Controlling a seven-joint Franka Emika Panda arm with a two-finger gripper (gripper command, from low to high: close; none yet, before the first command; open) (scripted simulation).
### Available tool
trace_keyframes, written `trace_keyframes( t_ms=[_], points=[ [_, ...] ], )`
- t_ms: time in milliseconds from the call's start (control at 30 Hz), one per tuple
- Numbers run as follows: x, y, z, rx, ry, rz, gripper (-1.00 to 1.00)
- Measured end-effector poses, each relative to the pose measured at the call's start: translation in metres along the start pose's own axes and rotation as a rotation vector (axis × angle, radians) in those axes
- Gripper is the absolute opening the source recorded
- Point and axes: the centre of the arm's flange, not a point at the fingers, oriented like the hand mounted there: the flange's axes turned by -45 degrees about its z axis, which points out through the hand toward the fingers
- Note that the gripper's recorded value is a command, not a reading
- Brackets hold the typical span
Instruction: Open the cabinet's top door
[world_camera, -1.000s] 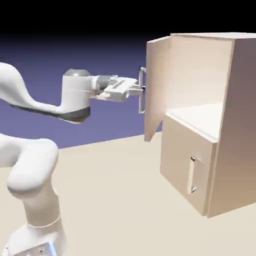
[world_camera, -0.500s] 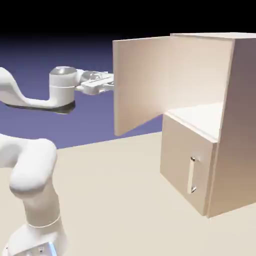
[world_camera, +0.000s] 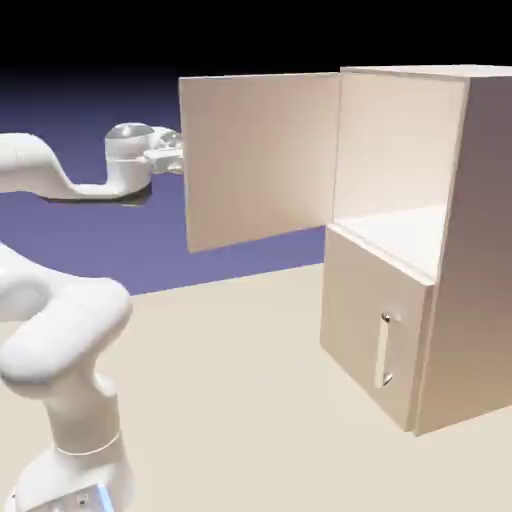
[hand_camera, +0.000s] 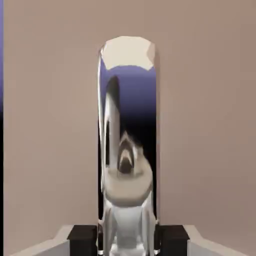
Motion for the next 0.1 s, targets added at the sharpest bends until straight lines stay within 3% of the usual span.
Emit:
trace_keyframes(
  t_ms=[100],
  points=[
    [0.000, 0.009, -0.018, 0.060, 0.000, 0.000, -1.00]
  ],
)
